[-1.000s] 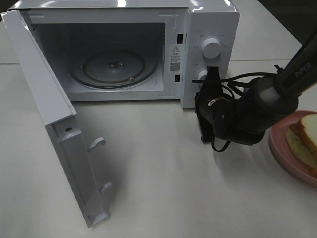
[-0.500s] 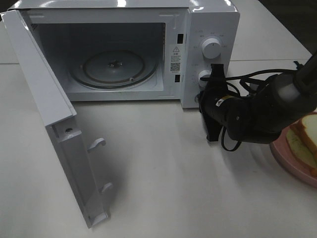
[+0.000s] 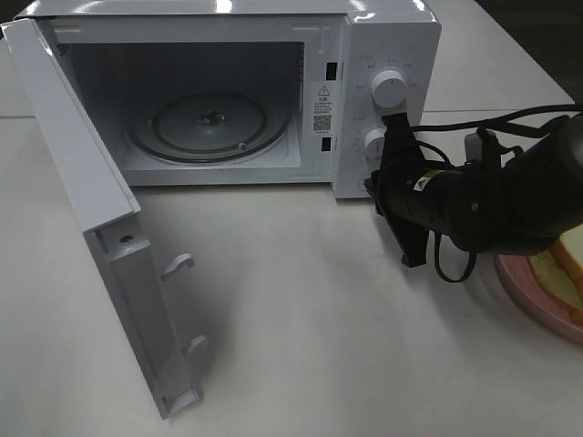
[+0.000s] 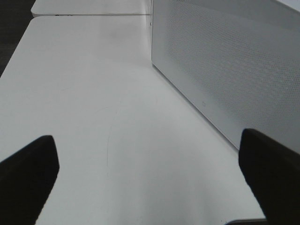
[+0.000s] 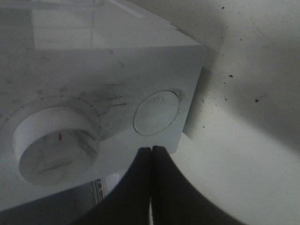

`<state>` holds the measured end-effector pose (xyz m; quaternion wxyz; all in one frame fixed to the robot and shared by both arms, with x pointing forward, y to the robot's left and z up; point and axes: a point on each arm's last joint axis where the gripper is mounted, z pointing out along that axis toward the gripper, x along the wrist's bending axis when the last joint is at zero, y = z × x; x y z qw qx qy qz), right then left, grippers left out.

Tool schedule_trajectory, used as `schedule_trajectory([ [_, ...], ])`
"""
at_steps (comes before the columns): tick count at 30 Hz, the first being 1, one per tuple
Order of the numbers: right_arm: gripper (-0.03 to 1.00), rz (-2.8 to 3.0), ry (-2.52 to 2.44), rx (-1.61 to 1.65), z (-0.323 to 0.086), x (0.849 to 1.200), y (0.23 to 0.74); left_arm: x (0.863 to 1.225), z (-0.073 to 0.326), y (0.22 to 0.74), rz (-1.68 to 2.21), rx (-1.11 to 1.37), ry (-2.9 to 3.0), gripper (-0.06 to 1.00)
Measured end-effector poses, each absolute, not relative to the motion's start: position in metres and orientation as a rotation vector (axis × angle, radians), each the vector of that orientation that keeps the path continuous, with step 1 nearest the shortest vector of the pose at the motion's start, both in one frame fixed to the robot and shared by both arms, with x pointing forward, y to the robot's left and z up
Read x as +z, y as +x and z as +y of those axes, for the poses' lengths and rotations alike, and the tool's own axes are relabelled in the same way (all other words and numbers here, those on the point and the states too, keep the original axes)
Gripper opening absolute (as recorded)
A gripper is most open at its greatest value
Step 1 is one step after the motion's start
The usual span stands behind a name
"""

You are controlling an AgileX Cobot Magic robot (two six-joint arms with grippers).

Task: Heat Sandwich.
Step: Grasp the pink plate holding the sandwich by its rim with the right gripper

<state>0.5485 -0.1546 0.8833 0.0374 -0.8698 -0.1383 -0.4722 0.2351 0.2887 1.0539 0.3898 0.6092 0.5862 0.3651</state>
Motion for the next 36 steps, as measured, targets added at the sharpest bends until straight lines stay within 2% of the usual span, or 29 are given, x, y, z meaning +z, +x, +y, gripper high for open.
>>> schedule_trajectory([
  [11, 0.01, -0.803, -2.699, -1.276, -0.153, 0.902, 0.531, 1.054, 0.289, 0.235, 1.49, 0.928, 1.548, 0.99],
  [20, 0.02, -1.473, -2.58, -1.044, -0.155, 0.927, 0.506, 1.054, 0.289, 0.235, 1.49, 0.928, 1.548, 0.99],
  [25, 0.03, -1.688, -2.499, -0.944, -0.156, 0.929, 0.498, 1.054, 0.289, 0.235, 1.49, 0.928, 1.548, 0.99],
  [29, 0.05, -2.132, -2.282, -0.713, -0.163, 0.932, 0.482, 1.054, 0.289, 0.235, 1.49, 0.928, 1.548, 0.99],
  [34, 0.07, -2.274, -2.205, -0.59, -0.168, 0.933, 0.476, 1.054, 0.289, 0.235, 1.49, 0.928, 1.548, 0.99],
  [36, 0.08, -2.367, -2.155, -0.441, -0.175, 0.934, 0.469, 1.054, 0.289, 0.235, 1.49, 0.928, 1.548, 0.99],
])
